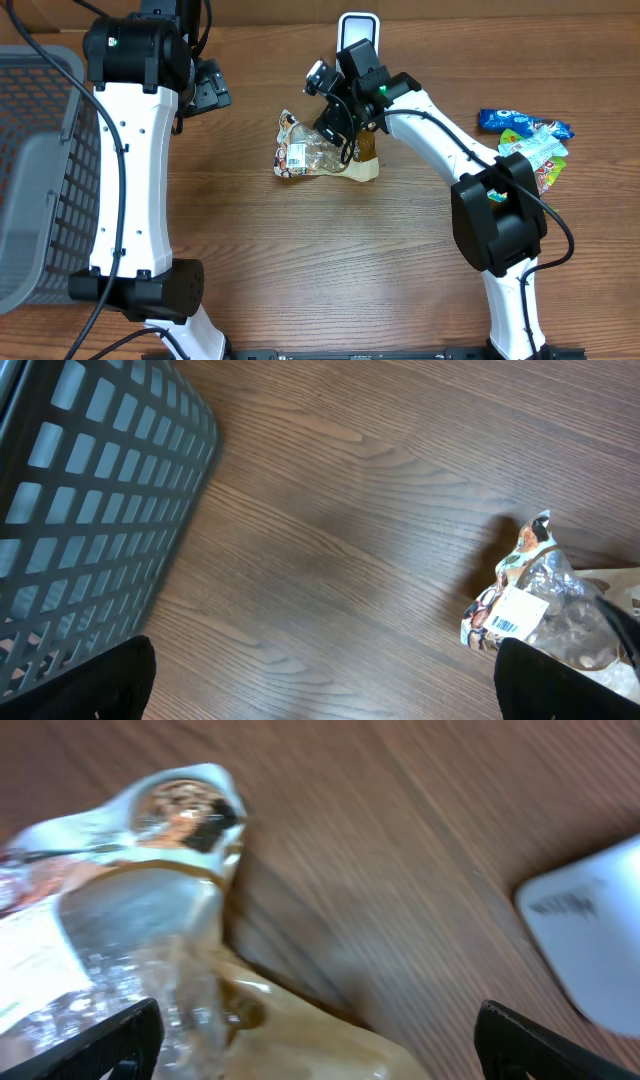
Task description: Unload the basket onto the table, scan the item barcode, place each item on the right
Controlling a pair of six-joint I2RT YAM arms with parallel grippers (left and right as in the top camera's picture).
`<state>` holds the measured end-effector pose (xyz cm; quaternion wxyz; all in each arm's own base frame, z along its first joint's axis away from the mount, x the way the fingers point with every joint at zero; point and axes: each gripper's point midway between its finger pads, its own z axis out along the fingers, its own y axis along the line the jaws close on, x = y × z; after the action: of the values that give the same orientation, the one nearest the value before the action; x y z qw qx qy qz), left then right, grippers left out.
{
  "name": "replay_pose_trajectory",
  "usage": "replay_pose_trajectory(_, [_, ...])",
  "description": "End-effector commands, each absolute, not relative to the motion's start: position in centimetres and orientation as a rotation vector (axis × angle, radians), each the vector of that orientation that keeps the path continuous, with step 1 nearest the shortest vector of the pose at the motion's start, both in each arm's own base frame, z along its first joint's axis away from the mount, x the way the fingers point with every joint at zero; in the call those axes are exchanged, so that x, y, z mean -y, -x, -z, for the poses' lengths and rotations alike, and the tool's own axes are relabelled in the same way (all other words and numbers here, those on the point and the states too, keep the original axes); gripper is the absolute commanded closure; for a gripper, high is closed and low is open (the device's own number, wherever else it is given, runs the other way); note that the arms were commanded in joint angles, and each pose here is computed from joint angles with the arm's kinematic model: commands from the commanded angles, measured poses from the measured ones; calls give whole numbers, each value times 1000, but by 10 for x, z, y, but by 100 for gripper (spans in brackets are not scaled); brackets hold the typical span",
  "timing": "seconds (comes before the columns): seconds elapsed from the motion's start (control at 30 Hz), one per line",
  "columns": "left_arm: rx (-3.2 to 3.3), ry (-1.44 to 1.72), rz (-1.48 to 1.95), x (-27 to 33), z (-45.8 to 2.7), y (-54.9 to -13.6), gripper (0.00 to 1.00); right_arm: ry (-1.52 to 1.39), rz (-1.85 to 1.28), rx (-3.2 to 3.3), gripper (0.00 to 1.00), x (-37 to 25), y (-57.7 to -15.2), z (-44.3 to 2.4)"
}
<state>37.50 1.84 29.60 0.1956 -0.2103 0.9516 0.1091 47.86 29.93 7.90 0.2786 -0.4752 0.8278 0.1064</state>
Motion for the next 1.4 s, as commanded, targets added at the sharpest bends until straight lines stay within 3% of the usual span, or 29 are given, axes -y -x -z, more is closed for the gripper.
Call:
replay_pose_trajectory(0.0, [-2664, 604, -321, -18, -293, -376, 0, 1379, -350, -2170, 0, -305, -469, -77])
replay_pose_trajectory(0.43, [-2664, 604, -321, -18, -293, -376, 0, 1525, -554, -2449, 0, -273, -403, -33])
replay_pose_trajectory(0.8, [-2665, 604, -321, -18, -293, -376, 0, 1502, -517, -2350, 0, -287, -425, -31])
replay_pose_trajectory(1.07, [-2664, 604, -321, -18, -293, -376, 0, 1506, -556, -2464, 0, -286, -413, 14])
replay_pose_trajectory(1.23, [-2664, 604, -321, -18, -293, -376, 0, 1475, -568, -2480, 0, -298, -408, 15])
replay_pose_trajectory(1.3, [-2665, 604, -321, -18, -293, -376, 0, 1436, -573, -2513, 11, -303, -407, 21])
replay_pose_trajectory(1.37, [-2664, 604, -321, -18, -293, -376, 0, 1423, -560, -2547, 30, -304, -403, 29])
